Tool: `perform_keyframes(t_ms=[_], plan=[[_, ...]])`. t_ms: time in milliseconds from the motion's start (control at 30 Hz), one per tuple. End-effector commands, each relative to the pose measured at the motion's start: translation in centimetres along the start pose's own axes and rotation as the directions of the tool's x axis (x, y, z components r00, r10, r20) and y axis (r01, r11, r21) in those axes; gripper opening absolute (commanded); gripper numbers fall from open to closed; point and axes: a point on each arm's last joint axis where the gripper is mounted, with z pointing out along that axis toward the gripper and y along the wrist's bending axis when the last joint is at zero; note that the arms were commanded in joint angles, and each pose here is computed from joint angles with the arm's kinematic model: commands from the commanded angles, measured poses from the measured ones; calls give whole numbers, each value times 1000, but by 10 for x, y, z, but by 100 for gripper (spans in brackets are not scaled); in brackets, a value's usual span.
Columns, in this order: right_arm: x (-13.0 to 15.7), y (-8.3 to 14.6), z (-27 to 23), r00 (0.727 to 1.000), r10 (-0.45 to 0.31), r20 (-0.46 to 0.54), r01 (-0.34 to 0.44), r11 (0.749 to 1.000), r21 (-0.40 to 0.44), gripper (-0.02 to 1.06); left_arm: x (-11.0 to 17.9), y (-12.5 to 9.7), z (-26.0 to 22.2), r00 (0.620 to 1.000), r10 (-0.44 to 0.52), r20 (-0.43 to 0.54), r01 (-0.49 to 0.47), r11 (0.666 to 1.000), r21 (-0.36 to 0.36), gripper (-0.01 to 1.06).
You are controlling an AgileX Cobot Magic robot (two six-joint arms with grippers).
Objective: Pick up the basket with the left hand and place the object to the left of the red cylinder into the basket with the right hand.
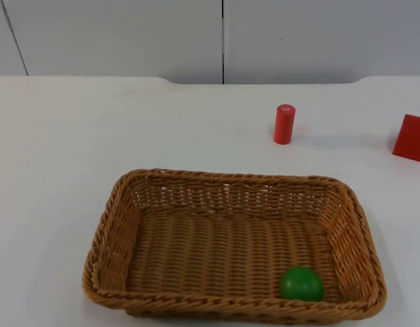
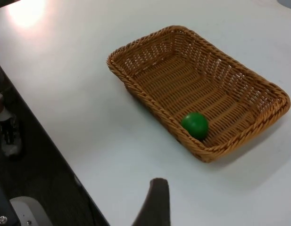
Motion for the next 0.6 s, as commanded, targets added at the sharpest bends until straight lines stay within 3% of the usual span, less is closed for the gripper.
perform_keyframes(t_ms=[0, 433, 533, 567], plan=[[0, 0, 0, 1000, -8, 10, 8, 1000, 0, 72, 0, 4, 1, 1000, -8, 9, 9, 999, -41, 87], [0, 0, 0, 1000, -8, 10, 8, 1000, 0, 72, 1, 2, 2, 999, 30, 9, -30, 999, -20, 87], [0, 0, 0, 1000, -8, 10, 8, 1000, 0, 77, 1, 2, 2, 999, 34, 9, -34, 999, -18, 87], [0, 0, 0, 1000, -8, 10, 8, 1000, 0, 88, 1, 1, 2, 999, 42, 9, -42, 999, -8, 90]])
